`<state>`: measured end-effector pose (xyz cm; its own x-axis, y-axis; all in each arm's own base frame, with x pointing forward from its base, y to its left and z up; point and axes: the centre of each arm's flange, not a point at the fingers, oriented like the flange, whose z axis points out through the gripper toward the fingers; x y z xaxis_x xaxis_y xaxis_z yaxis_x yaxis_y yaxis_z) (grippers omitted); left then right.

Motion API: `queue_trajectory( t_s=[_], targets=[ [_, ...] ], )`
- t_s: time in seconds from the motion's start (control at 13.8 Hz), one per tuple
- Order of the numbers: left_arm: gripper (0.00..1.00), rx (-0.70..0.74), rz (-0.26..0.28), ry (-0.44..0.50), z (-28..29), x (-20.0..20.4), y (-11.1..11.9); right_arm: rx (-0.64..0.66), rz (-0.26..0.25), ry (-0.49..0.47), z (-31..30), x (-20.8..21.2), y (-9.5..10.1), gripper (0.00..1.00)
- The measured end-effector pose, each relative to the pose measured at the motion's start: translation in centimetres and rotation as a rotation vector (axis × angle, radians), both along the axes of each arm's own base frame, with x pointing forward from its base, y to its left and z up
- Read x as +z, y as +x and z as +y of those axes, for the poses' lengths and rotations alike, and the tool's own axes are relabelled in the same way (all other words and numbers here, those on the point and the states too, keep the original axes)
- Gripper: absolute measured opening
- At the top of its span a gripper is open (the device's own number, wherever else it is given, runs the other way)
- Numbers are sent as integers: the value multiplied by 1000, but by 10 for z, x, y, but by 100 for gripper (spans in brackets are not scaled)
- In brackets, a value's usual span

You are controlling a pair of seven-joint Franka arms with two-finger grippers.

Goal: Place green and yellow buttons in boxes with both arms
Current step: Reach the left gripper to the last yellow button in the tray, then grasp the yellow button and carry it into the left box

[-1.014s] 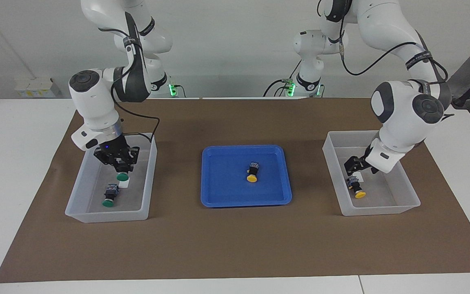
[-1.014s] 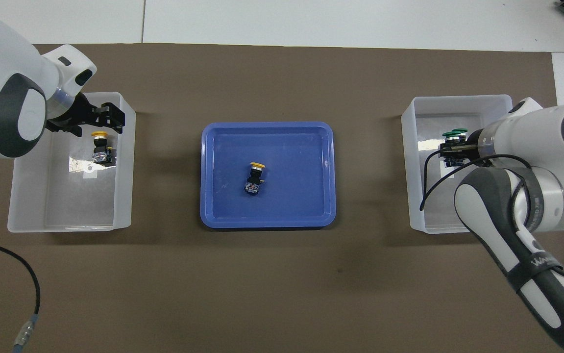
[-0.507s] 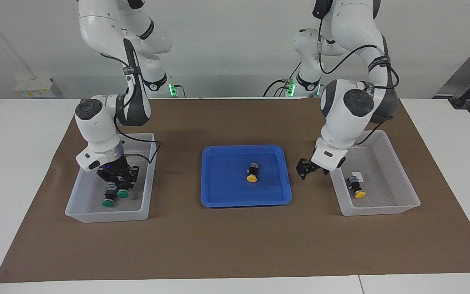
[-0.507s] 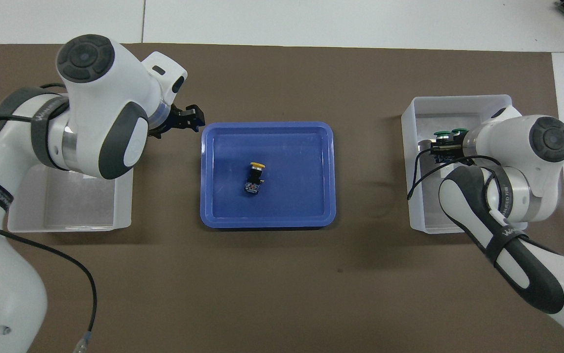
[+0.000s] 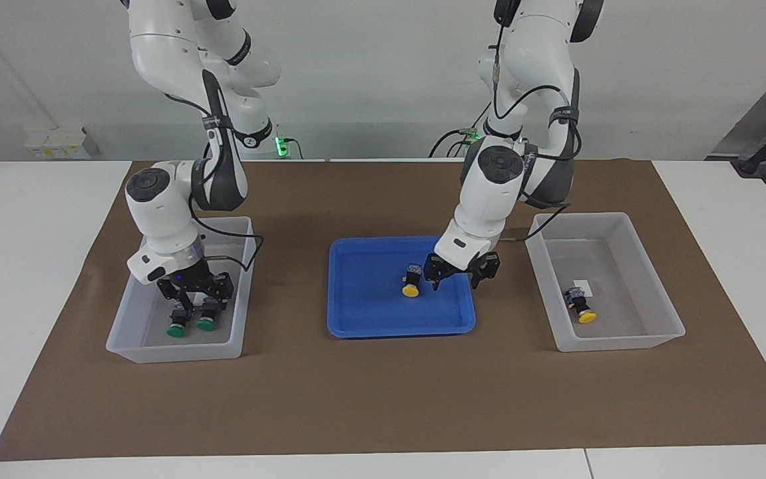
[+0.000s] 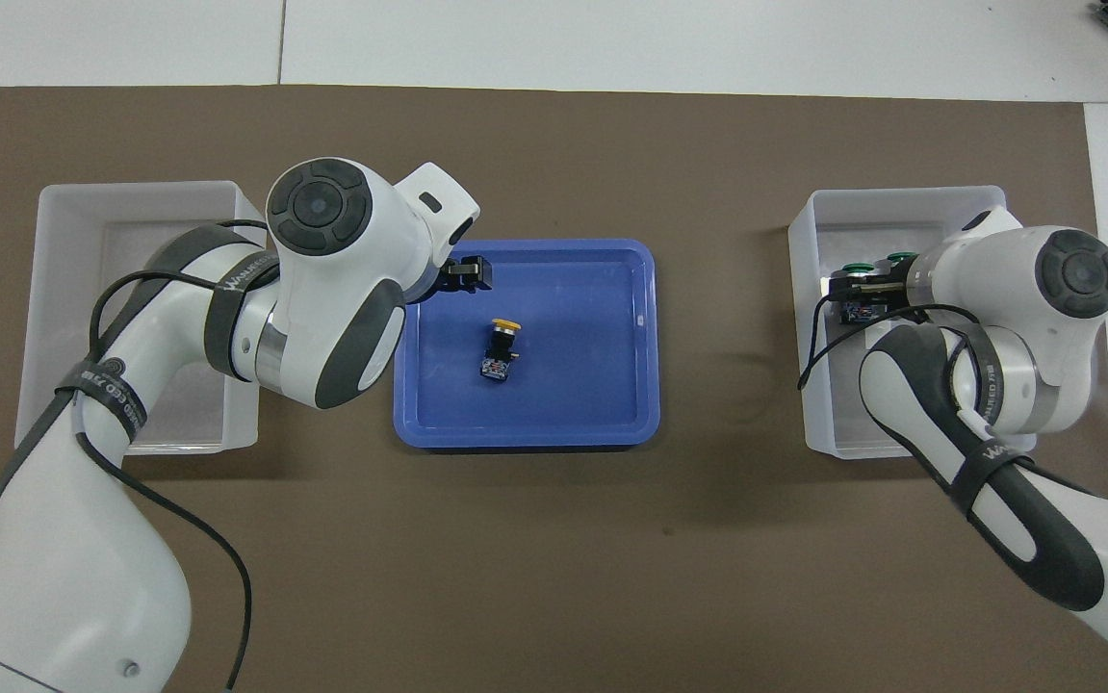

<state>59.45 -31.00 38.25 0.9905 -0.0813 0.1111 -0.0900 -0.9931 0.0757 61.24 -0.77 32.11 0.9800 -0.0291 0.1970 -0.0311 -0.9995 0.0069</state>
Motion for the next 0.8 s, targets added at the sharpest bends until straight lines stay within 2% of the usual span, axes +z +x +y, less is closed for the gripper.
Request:
queue_trajectory(
  t_s=[0.07, 0.14, 0.43, 0.8],
  targets=[
    [93, -31, -11, -3, -6, -7, -5, 0, -3, -1, 0, 7, 0, 96],
    [93, -59, -20, -5, -12, -14, -11, 1, 1, -2, 1, 18, 0, 100],
    [93, -146, -42, -14, -43, -41, -39, 13, 29, -6, 17, 92, -5, 100],
    [93, -221, -38, -1, -47, -52, -49, 19, 56, -15, 36, 180, -31, 100]
  ],
)
